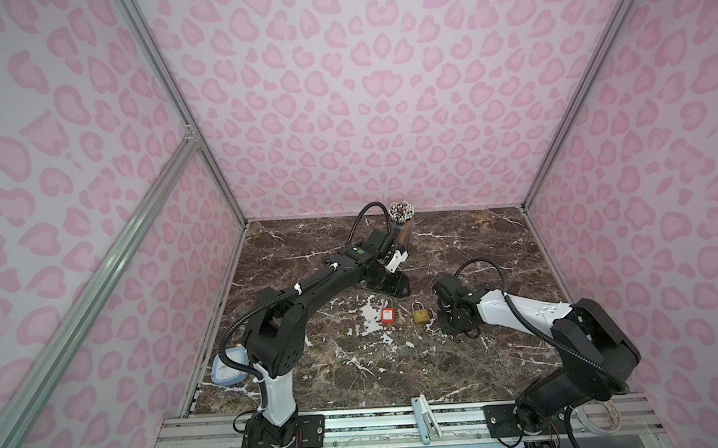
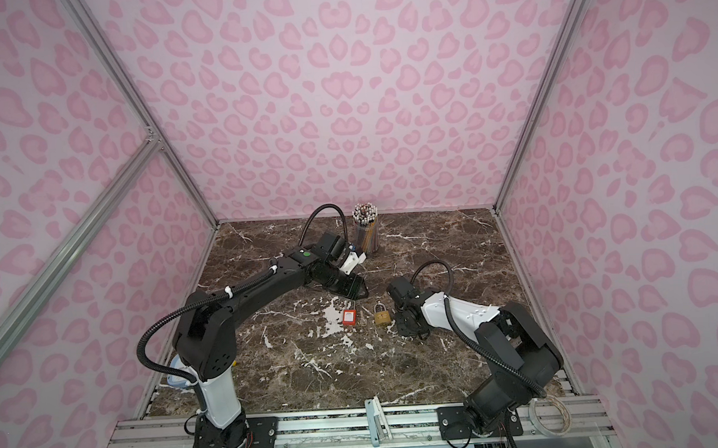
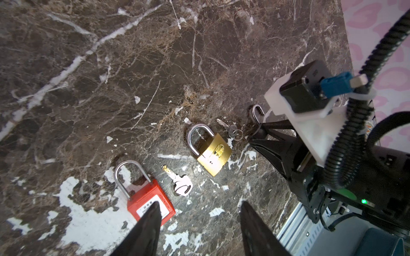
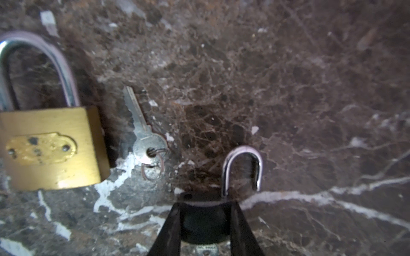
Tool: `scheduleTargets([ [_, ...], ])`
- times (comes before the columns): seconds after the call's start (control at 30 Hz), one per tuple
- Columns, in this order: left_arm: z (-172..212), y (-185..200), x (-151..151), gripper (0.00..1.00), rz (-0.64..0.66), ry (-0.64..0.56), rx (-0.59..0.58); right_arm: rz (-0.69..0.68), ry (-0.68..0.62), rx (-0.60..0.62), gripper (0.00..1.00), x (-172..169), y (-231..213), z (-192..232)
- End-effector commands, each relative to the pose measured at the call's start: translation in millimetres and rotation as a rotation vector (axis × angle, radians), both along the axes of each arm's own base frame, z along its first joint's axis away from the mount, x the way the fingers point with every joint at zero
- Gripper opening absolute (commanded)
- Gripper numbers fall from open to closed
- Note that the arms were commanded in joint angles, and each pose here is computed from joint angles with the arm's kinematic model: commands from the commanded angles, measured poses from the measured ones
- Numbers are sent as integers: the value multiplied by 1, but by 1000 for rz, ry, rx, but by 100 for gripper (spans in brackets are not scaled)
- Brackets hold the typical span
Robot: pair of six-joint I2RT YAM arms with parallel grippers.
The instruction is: Lock with the key
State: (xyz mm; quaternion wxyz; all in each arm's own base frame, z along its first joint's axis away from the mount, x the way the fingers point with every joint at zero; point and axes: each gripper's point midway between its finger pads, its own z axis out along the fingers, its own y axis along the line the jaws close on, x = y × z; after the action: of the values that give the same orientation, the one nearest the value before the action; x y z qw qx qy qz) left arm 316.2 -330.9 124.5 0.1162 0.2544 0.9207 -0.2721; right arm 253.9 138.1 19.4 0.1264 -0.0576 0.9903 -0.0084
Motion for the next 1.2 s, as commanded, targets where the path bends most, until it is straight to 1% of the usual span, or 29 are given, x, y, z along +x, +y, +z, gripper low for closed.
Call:
scheduleTargets([
  [0.0, 19, -9, 2, 59, 18, 11, -90, 28, -38, -15, 26, 4, -3, 12],
  [0.07, 29, -13, 3, 59, 38, 20, -141, 50, -83, 14, 25, 8, 2, 26],
  [0.23, 57, -22, 7, 59, 69, 49, -243, 139, -246, 134, 25, 23, 24, 78],
  [0.37, 90, -24, 13, 59, 89, 61, -377, 211, -386, 216, 25, 35, 40, 119],
  [0.43, 106, -23, 18, 59, 103, 59, -439, 230, -431, 253, 24, 40, 46, 135],
  [0.5, 119, -20, 20, 59, 105, 53, -471, 268, -462, 311, 24, 43, 58, 150],
  [0.6, 134, -16, 19, 59, 95, 45, -498, 320, -490, 396, 25, 44, 76, 172],
  [0.7, 142, -10, 13, 58, 78, 33, -476, 388, -515, 489, 25, 43, 95, 197],
  [0.77, 145, -6, 11, 58, 81, 21, -473, 430, -527, 523, 25, 41, 107, 211],
  [0.83, 149, -1, 9, 58, 88, 10, -474, 472, -544, 524, 26, 41, 116, 222],
  [1.0, 152, 5, 4, 58, 95, -4, -472, 543, -531, 520, 26, 45, 133, 235],
  [1.17, 143, 12, 4, 54, 102, -1, -447, 571, -528, 507, 26, 49, 143, 242],
])
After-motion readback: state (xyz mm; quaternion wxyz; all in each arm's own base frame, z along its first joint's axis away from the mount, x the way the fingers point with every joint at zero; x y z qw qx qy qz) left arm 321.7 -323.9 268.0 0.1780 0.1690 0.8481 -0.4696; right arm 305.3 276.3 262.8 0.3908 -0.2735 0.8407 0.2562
